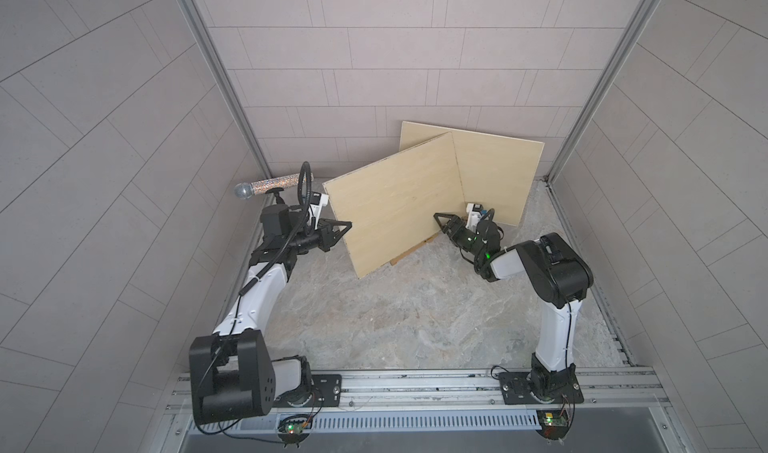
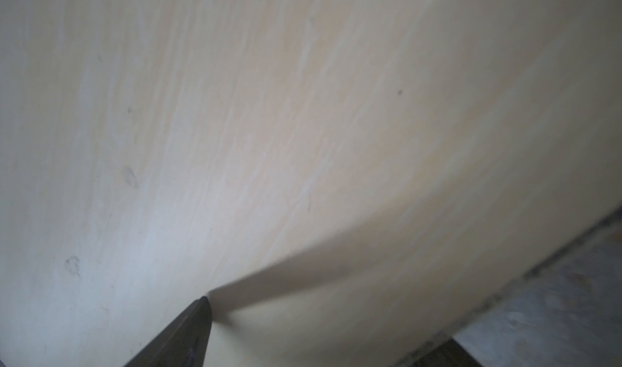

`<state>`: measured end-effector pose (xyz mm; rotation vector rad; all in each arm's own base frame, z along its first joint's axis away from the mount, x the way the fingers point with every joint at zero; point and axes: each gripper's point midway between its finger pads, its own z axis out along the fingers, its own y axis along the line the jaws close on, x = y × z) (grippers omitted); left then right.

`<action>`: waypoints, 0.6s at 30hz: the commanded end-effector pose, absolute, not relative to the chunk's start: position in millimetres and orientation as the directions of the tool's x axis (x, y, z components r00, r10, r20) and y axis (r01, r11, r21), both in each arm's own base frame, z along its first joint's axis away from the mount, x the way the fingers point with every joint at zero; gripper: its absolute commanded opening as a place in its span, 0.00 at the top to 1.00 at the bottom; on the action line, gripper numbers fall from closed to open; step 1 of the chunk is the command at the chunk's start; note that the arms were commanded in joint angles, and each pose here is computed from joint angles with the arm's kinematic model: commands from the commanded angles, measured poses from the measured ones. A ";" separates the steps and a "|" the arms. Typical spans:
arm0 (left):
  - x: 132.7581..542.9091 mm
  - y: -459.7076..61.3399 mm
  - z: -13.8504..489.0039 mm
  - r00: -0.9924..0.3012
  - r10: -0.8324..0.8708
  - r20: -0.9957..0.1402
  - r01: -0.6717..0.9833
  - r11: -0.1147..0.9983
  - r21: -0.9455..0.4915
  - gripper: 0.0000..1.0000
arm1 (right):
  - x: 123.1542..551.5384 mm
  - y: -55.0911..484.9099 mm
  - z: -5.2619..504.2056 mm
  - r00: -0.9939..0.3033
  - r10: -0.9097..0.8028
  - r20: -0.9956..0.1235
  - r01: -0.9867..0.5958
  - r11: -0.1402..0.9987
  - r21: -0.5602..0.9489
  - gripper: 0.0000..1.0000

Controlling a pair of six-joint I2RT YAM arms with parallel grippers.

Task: Disassemble the easel
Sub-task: Pick up the drawing board from the easel, then place the drawing board at the center of the board.

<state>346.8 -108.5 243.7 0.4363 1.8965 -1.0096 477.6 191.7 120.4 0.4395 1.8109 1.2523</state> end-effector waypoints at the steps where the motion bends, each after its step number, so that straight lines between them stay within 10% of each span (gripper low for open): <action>1: 345.2 -103.4 238.2 -0.475 -0.056 -0.878 0.638 0.665 -0.388 1.00 | 468.2 196.9 217.8 -0.431 0.713 -0.554 -0.432 0.376 0.820 0.11; 18: 286.0 -133.3 210.2 -0.573 -0.038 -0.819 0.616 0.640 -0.460 1.00 | 388.8 177.1 159.3 -0.527 0.693 -0.493 -0.306 0.387 0.870 0.11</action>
